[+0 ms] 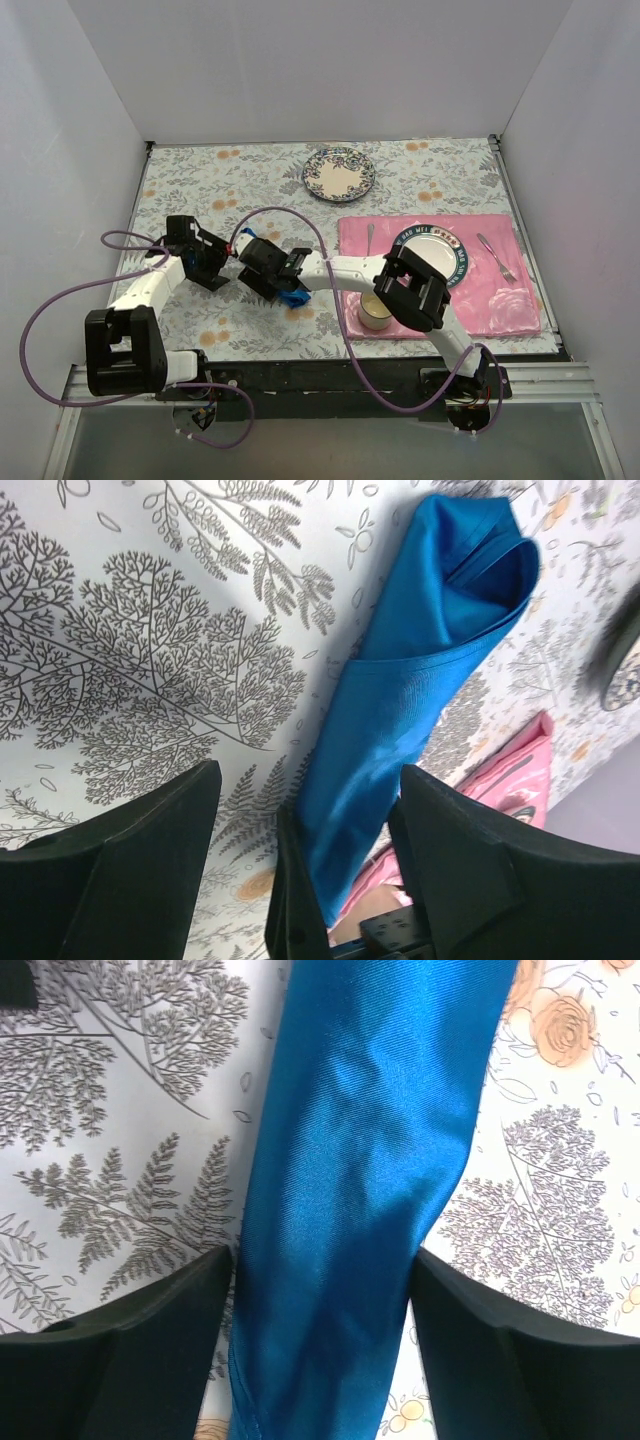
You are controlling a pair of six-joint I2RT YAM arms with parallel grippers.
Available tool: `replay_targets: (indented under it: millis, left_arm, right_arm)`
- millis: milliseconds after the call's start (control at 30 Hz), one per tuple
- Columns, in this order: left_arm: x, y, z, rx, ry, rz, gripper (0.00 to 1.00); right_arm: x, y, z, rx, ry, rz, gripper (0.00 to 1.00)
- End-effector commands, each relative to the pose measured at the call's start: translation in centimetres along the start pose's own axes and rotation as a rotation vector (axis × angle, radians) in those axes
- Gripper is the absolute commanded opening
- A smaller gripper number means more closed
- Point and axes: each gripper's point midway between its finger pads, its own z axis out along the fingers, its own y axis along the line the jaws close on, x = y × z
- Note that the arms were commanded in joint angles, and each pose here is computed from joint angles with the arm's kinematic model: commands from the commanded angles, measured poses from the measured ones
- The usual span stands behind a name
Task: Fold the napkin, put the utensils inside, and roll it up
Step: Roll the napkin with the utensil
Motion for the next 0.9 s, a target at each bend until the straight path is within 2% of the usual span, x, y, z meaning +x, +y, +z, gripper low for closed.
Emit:
replay_targets:
  millis: [0, 67, 167, 367, 500, 533, 633, 767, 867]
  left_arm:
    - [-1.1, -2.2, -1.3, 0.100, -0.027, -0.013, 0.72]
    - [-1.5, -2.5, -1.5, 0.103, -0.034, -0.008, 0.72]
    - [-1.8, -2.6, -1.5, 0.106, -0.040, -0.004, 0.72]
    - [-1.1, -3.5, -1.5, 0.167, 0.001, 0.028, 0.72]
    - [-0.3, -4.5, -1.3, 0.225, 0.057, 0.064, 0.71]
    - [-0.2, -4.6, -1.2, 0.233, 0.070, 0.072, 0.71]
    - [0.1, -5.0, -1.1, 0.249, 0.095, 0.085, 0.70]
    - [0.4, -5.9, -1.3, 0.295, 0.114, 0.095, 0.70]
    - [0.8, -6.5, -1.4, 0.320, 0.129, 0.105, 0.70]
  right_arm:
    - [4.3, 0.2, 2.2, 0.020, 0.110, -0.047, 0.73]
    - [4.4, 0.2, 2.3, -0.010, 0.111, -0.021, 0.64]
    - [4.2, 0.3, 2.2, -0.057, 0.102, 0.018, 0.56]
    - [4.0, -0.1, 2.4, -0.127, 0.105, 0.080, 0.44]
    - [3.6, 0.2, 2.1, -0.198, 0.101, 0.125, 0.40]
    - [3.3, 0.3, 2.0, -0.222, 0.096, 0.144, 0.35]
    - [2.7, 1.0, 1.4, -0.355, 0.076, 0.227, 0.30]
    - [2.1, 1.5, 0.1, -0.601, 0.056, 0.391, 0.27]
    - [1.5, 1.0, -0.4, -0.692, 0.021, 0.479, 0.27]
